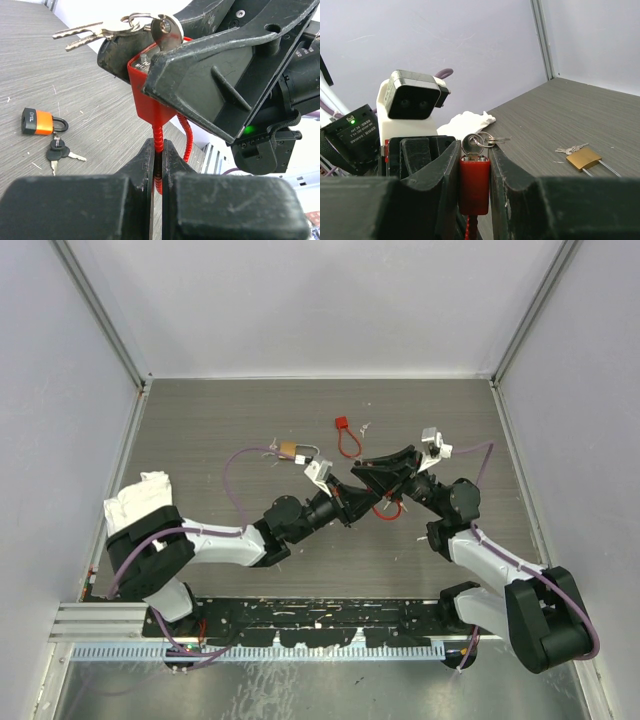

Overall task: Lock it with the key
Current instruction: Lock the lock.

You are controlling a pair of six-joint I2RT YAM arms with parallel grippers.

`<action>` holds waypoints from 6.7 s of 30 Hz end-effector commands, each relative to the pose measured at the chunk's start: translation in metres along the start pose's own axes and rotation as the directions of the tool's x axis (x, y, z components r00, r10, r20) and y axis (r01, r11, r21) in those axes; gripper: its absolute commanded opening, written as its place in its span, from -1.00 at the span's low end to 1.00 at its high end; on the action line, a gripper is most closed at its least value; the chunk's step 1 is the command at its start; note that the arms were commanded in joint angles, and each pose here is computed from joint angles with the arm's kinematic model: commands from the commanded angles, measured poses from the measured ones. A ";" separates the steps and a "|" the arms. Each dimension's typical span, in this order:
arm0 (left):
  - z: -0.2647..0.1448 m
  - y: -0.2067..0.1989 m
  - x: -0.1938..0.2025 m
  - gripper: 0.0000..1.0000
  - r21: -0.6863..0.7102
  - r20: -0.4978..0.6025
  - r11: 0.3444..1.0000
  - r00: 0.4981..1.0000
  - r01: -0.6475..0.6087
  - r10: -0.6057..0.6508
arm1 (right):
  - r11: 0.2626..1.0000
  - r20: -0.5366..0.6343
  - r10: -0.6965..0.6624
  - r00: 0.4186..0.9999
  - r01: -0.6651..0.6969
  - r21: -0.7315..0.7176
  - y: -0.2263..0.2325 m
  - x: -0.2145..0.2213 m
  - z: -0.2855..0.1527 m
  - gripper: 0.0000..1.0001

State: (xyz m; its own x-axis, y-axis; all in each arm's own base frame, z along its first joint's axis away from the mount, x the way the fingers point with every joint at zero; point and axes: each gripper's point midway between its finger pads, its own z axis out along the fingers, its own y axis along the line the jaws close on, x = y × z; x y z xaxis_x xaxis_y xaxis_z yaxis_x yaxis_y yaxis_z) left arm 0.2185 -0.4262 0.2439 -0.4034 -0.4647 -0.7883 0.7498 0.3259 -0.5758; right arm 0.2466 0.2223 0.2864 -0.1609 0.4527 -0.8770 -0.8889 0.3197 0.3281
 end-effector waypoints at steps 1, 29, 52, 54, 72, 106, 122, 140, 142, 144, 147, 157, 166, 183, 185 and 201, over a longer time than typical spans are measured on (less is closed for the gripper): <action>-0.008 -0.078 -0.137 -1.00 0.235 0.406 0.967 0.914 -0.100 -0.004 | 0.999 -0.136 0.012 0.991 -0.018 -0.038 0.003 0.032 -0.009 -0.97; -0.036 -0.015 -0.071 -1.00 0.038 0.224 0.937 0.916 -0.348 0.332 | 0.988 -0.343 -0.111 0.933 0.067 -0.139 0.006 0.023 -0.004 0.07; -0.063 0.018 -0.028 -1.00 0.001 -0.050 0.874 0.873 -0.486 0.485 | 0.901 -0.481 -0.396 0.782 0.231 -0.366 0.028 0.009 -0.035 0.80; -0.072 0.019 -0.024 -1.00 0.014 -0.098 0.863 0.858 -0.506 0.504 | 0.896 -0.478 -0.406 0.779 0.235 -0.378 0.029 0.008 -0.037 0.80; -0.140 0.048 -0.001 -1.00 0.008 -0.293 0.794 0.758 -0.608 0.584 | 0.924 -0.533 -0.312 0.786 0.120 -0.363 0.020 0.029 -0.042 0.73; -0.131 0.060 0.012 -1.00 0.039 -0.405 0.759 0.684 -0.650 0.607 | 0.988 -0.756 -0.153 0.636 0.126 -0.094 0.013 0.016 0.003 0.59; -0.128 0.059 0.015 -1.00 0.051 -0.426 0.759 0.674 -0.649 0.604 | 0.994 -0.777 -0.100 0.621 0.094 -0.052 0.020 0.028 0.030 0.41; -0.125 0.065 0.011 -1.00 0.007 -0.438 0.759 0.680 -0.651 0.588 | 0.998 -0.855 0.027 0.519 0.031 0.050 0.028 0.079 0.018 0.02; -0.124 0.065 0.011 -1.00 0.006 -0.437 0.759 0.681 -0.651 0.587 | 0.999 -0.857 0.032 0.514 0.022 0.050 0.030 0.082 0.016 -0.01; -0.123 0.065 0.011 -1.00 0.003 -0.438 0.760 0.683 -0.650 0.585 | 0.999 -0.858 0.034 0.512 0.016 0.050 0.032 0.085 0.016 -0.05; -0.122 0.065 0.011 -1.00 0.002 -0.440 0.763 0.684 -0.647 0.582 | 0.999 -0.860 0.037 0.509 0.010 0.050 0.035 0.088 0.015 -0.06; -0.120 0.064 0.013 -1.00 0.006 -0.443 0.770 0.689 -0.638 0.574 | 0.999 -0.849 0.044 0.527 0.003 0.054 0.037 0.084 0.022 -0.06; -0.121 0.065 0.013 -1.00 -0.002 -0.443 0.771 0.691 -0.637 0.571 | 0.999 -0.858 0.038 0.512 0.003 0.046 0.039 0.087 0.018 -0.44; -0.137 0.037 0.030 -1.00 0.196 -0.450 0.786 0.658 -0.586 0.604 | 0.854 -0.752 -0.496 0.435 0.086 -0.513 0.067 0.086 -0.006 -0.98; -0.138 0.033 0.033 -1.00 0.227 -0.455 0.793 0.658 -0.566 0.600 | 0.803 -0.700 -0.561 0.442 0.082 -0.591 0.074 0.083 -0.009 -0.98; -0.146 0.014 0.055 -1.00 0.347 -0.536 0.865 0.680 -0.362 0.500 | 0.660 -0.525 -0.706 0.476 0.171 -0.732 0.090 0.058 -0.021 -0.18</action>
State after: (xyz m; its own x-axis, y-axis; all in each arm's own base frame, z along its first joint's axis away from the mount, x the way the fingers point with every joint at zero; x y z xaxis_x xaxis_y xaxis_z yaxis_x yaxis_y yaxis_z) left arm 0.1316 -0.3186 0.1398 -0.1877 0.3238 -0.9273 0.9715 0.2006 -0.1266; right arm 0.1441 0.2615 0.2287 0.3325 -0.4906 -0.8054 -0.9164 -0.3699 -0.1529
